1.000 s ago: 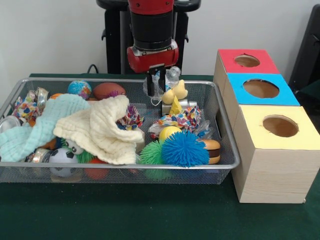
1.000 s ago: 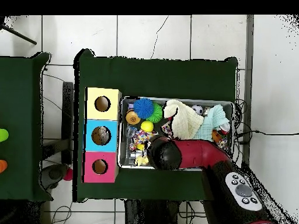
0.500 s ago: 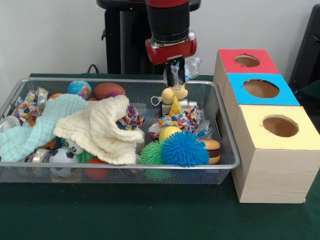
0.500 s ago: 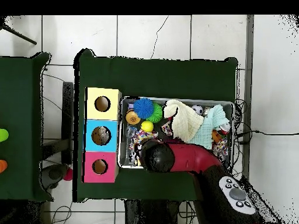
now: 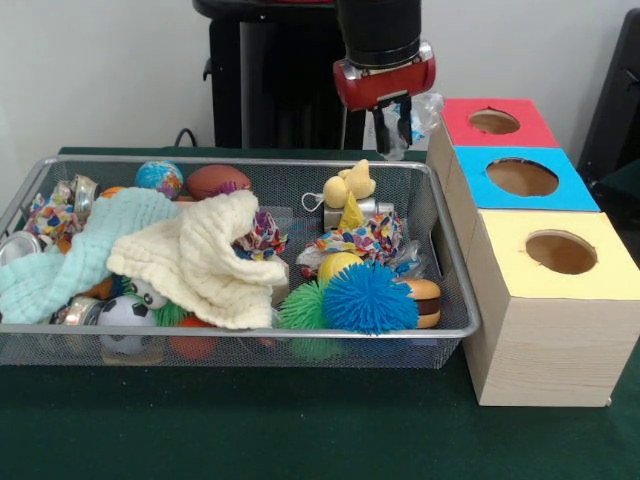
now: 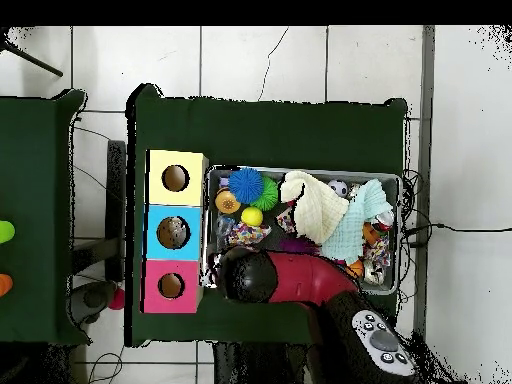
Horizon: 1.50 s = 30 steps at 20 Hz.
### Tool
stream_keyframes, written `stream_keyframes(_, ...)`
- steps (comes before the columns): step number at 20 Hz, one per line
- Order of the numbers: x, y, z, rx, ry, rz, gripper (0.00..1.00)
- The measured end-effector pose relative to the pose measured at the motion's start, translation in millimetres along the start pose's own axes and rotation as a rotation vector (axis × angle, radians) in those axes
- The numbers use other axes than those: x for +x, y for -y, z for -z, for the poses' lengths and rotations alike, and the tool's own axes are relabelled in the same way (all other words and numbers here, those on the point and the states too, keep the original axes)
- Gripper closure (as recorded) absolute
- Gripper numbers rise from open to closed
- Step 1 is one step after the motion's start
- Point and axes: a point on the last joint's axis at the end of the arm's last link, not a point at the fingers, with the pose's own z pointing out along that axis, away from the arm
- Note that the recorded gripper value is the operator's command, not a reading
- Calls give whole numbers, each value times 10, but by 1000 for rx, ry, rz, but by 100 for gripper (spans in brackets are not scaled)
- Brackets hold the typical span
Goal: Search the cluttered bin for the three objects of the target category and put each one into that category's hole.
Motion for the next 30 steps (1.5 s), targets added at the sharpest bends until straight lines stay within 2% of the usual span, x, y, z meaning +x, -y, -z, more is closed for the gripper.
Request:
stream_keyframes(7, 56, -387, 20, -38, -24, -42, 100)
stream_keyframes(14, 143, -597, -29, -53, -13, -87, 100)
stream_keyframes(21, 223, -628, -98, -27, 21, -124, 100)
stream_keyframes(26, 234, -639, -108, 1, 47, -127, 100)
stream_keyframes(30, 245, -647, -109, 7, 56, -135, 100)
